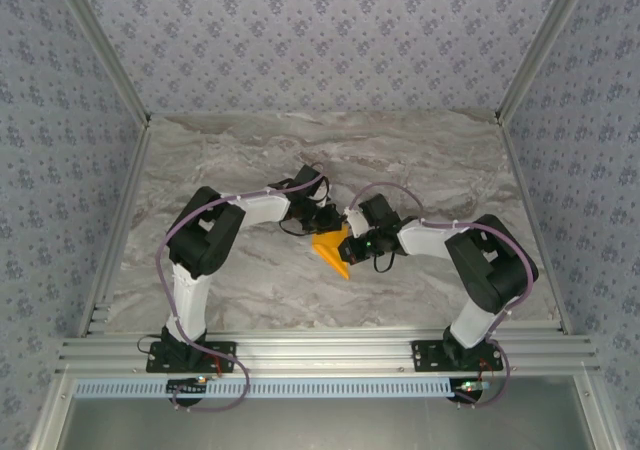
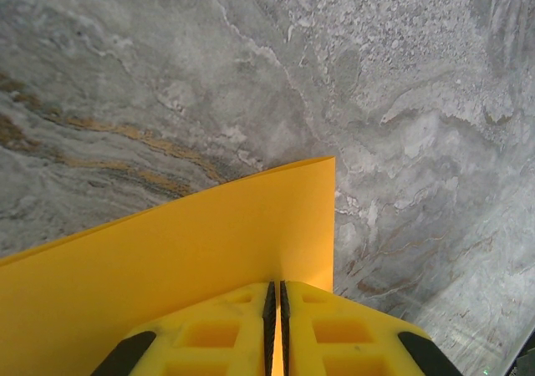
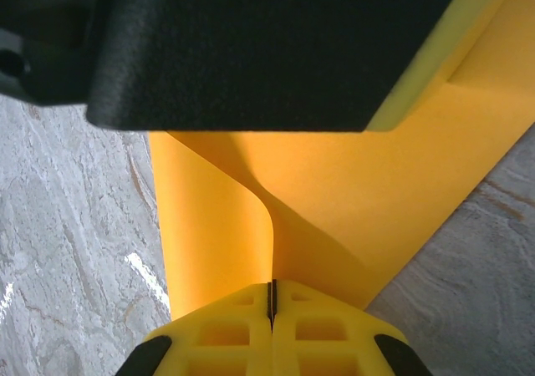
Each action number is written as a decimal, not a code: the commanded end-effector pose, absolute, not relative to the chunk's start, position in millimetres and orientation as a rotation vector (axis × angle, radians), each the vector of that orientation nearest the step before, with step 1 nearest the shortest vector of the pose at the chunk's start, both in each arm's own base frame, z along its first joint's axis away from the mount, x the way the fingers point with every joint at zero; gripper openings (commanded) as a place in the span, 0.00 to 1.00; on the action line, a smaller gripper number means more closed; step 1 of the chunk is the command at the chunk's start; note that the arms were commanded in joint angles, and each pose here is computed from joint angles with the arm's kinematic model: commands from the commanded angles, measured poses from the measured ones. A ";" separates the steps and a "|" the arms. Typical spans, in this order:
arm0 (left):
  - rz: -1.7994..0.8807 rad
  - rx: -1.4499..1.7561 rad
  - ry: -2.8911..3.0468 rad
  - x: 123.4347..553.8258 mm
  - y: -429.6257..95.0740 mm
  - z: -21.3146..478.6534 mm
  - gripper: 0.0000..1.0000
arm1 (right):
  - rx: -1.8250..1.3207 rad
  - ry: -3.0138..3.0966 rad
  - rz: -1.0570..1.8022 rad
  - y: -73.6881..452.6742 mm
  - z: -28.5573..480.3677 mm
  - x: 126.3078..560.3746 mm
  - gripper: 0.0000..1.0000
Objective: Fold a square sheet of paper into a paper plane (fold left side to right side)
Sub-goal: Third fold the triangle at the center of the table.
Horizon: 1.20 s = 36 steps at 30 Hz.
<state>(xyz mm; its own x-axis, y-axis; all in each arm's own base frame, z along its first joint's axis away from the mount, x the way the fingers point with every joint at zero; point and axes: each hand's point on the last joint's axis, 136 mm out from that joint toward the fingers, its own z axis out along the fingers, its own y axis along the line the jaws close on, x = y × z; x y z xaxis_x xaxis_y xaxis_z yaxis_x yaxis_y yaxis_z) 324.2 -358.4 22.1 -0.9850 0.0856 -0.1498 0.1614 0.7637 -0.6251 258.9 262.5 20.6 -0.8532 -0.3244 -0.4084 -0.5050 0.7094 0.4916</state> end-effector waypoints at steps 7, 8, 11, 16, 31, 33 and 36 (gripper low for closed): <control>-0.970 0.213 2.915 311.7 -355.7 2.8 0.12 | -0.624 2.652 0.908 259.2 25.1 249.8 0.00; -0.969 0.212 2.917 311.5 -355.3 2.5 0.12 | -0.624 2.647 0.915 260.2 27.0 250.4 0.00; -0.971 0.211 2.915 311.7 -355.6 3.1 0.12 | -0.628 2.639 0.921 262.4 29.9 250.4 0.00; -0.971 0.210 2.914 311.9 -355.3 2.9 0.12 | -0.628 2.646 0.912 263.1 27.3 251.5 0.00; -0.974 0.209 2.910 311.4 -354.9 4.7 0.12 | -0.632 2.712 0.874 260.5 8.9 245.6 0.00; -0.975 0.210 2.908 311.5 -355.1 5.5 0.12 | -0.629 2.728 0.857 257.8 4.8 244.2 0.00; -0.975 0.212 2.907 311.5 -355.0 6.1 0.12 | -0.622 2.743 0.840 255.6 1.2 244.4 0.00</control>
<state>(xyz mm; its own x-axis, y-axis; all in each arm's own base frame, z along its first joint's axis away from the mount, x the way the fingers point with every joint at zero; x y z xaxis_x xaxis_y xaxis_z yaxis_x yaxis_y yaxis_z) 324.4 -358.6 22.3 -0.9849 0.0850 -0.1507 0.1616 0.7628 -0.6261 252.6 264.8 19.4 -0.8629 -0.3241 -0.3877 -0.4933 0.7070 0.5068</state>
